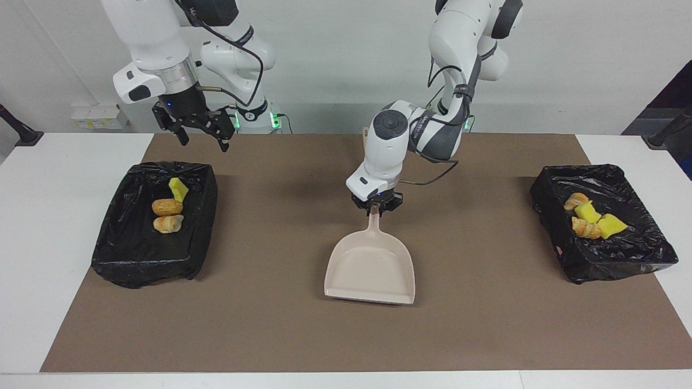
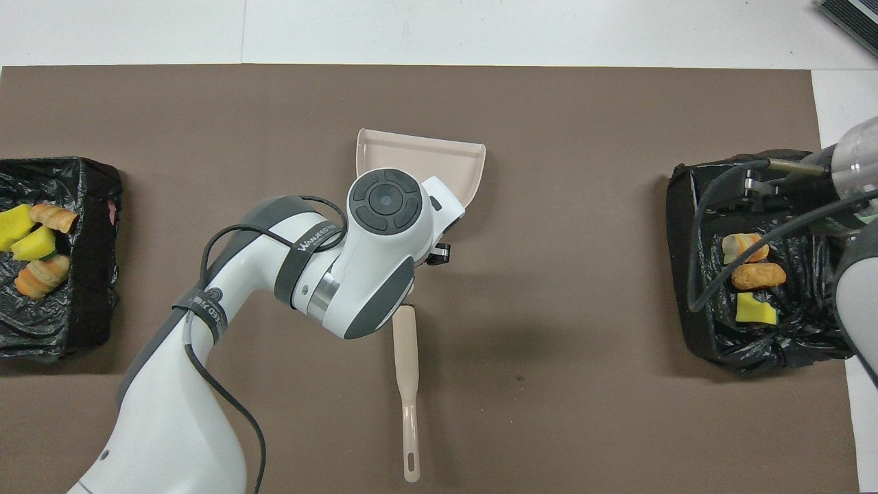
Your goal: Sweep and dump trash in bin
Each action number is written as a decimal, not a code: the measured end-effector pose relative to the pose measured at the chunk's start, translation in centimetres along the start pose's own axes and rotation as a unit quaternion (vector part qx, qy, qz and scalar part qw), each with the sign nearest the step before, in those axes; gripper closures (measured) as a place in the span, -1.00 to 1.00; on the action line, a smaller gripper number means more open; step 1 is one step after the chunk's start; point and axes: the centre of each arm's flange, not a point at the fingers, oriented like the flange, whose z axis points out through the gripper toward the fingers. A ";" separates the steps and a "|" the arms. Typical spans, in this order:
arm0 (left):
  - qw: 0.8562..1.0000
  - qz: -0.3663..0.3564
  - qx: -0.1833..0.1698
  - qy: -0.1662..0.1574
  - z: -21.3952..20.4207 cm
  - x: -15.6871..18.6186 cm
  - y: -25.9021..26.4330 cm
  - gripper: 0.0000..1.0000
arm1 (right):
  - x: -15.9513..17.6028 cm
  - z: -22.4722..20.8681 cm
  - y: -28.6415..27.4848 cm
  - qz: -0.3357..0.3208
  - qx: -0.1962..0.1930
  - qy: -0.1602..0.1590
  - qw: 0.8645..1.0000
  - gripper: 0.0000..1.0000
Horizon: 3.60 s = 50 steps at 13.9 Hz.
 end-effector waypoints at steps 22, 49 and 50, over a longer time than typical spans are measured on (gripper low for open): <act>0.992 -0.123 -0.029 0.020 -5.2 3.6 -12.7 -1.00 | 0.3 0.0 0.8 0.008 0.000 0.000 1.000 -1.00; 0.999 -0.029 -0.011 0.009 -28.9 -6.9 -39.3 -1.00 | 0.3 0.0 0.8 0.008 0.000 0.000 1.000 -1.00; 0.999 -0.029 -0.010 0.010 -29.0 -6.9 -39.3 -1.00 | 0.3 0.0 0.8 0.008 0.000 0.000 1.000 -1.00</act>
